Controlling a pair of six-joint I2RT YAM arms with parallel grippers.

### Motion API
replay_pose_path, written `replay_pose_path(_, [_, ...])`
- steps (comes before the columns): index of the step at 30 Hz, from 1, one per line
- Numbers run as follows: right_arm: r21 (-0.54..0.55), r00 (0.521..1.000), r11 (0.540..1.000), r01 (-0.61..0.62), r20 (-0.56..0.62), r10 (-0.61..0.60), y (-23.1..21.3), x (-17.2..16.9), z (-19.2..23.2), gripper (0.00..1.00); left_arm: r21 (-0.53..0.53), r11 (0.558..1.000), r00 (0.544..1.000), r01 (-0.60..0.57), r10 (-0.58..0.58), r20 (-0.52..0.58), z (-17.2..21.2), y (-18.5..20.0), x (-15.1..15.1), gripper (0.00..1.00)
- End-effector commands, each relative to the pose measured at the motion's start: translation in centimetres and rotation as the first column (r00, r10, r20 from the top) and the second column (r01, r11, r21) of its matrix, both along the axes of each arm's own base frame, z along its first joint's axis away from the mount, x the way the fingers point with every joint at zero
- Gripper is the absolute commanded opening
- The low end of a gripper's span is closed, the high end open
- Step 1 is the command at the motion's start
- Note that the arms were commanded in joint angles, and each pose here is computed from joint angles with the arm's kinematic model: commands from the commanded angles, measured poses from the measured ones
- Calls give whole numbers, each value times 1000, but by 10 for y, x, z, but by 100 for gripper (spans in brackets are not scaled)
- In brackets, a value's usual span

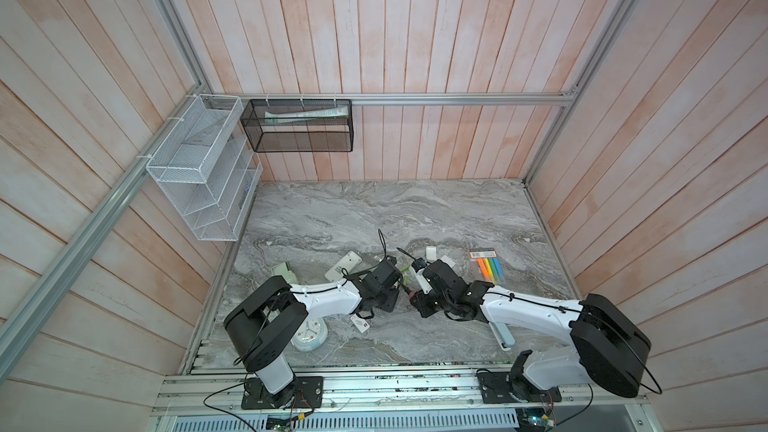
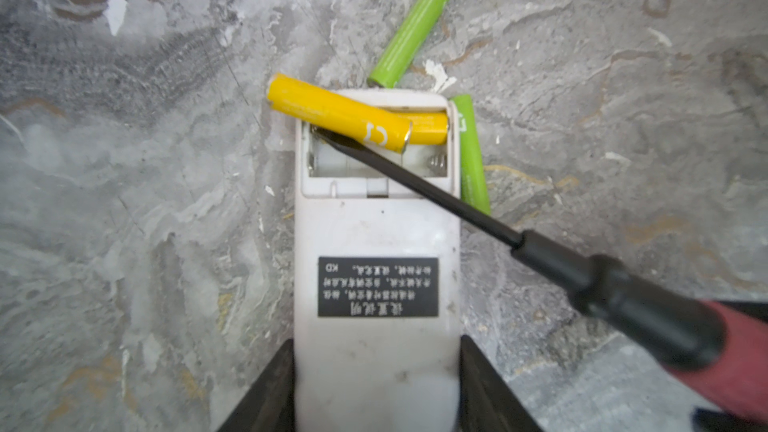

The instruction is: Unload the batteries from the remote control

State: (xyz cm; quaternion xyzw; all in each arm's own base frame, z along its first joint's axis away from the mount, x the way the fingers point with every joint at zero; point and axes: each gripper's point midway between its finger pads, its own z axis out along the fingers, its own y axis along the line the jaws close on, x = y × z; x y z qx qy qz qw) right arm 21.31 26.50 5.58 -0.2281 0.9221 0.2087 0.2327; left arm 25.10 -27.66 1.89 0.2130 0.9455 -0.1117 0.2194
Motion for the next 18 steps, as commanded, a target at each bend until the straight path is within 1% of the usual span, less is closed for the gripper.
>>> replay_pose_path(1, [13, 999, 999, 39, 27, -39, -7, 8, 5, 0, 208, 978, 948, 29, 40, -317, -60, 55, -73, 56])
replay_pose_path(8, [12, 999, 999, 38, 32, -38, -11, 9, 5, 0, 216, 976, 946, 30, 42, -321, -58, 58, -74, 56])
replay_pose_path(12, [8, 997, 999, 45, 56, -45, -13, 13, 12, 0, 227, 974, 944, 20, 56, -325, -58, 61, -76, 56])
replay_pose_path(18, [2, 982, 991, 135, 135, -134, -36, 46, 31, 0, 230, 973, 944, -30, 103, -313, -57, 66, -74, 56])
